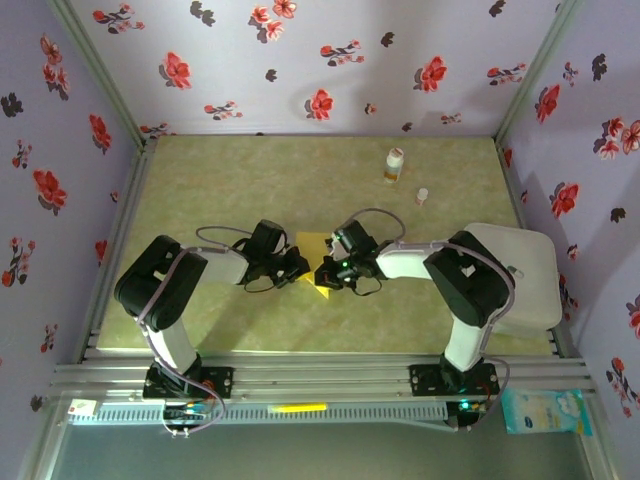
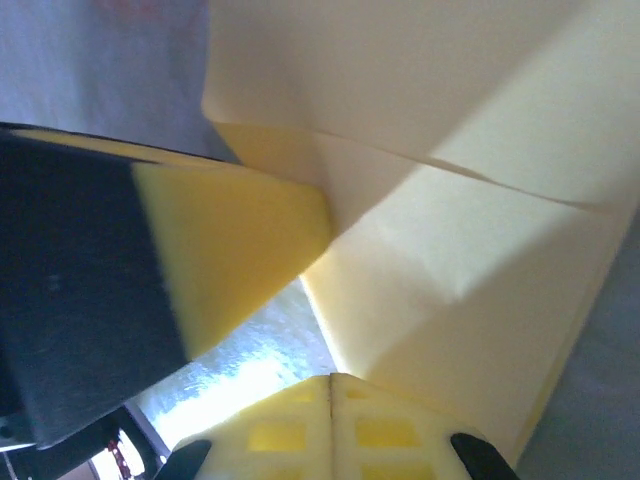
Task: Fold a paper plane with a square sheet of paper (pick it up from the middle)
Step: Third fold the triangle at the center of the table.
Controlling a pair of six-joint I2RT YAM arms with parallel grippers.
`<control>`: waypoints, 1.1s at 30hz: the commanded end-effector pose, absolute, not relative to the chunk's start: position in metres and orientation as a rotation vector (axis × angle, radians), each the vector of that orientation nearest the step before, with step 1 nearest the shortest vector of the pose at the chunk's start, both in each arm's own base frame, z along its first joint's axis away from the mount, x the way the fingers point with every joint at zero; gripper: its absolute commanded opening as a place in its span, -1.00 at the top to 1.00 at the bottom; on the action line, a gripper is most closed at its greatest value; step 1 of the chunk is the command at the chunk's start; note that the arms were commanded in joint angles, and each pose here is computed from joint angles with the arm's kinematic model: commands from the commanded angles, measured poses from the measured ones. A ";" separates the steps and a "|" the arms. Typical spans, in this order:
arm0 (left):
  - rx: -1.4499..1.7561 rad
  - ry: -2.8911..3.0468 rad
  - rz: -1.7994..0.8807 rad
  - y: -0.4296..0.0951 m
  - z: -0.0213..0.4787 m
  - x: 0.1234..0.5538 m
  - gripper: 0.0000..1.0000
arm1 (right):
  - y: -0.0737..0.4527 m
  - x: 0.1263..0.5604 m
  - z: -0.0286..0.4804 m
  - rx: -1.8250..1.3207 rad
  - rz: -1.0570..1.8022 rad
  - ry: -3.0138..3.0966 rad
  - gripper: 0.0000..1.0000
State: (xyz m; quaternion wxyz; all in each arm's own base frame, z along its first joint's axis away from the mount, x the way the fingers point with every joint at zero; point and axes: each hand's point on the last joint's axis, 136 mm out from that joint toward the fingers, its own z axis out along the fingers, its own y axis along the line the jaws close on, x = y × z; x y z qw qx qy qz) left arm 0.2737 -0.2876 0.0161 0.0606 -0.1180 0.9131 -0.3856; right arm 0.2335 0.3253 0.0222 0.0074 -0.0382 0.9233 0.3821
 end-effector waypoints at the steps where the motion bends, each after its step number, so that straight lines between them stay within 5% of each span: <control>1: -0.380 2.834 -1.065 -0.279 0.003 0.264 1.00 | 0.306 0.221 -0.007 -0.038 1.107 2.988 0.97; 11: -0.295 2.759 -1.153 -0.291 0.049 0.275 0.89 | 0.301 0.219 -0.011 -0.052 1.082 3.002 1.00; 23: -0.297 2.835 -1.158 -0.304 0.023 0.262 1.00 | 0.295 0.219 -0.016 -0.025 1.055 3.007 1.00; 27: -0.332 2.902 -0.881 -0.266 -0.007 0.262 1.00 | 0.293 0.216 -0.018 -0.037 1.039 3.022 1.00; 33: -0.427 2.869 -0.898 -0.244 -0.012 0.286 1.00 | 0.287 0.210 -0.023 -0.055 1.009 3.050 1.00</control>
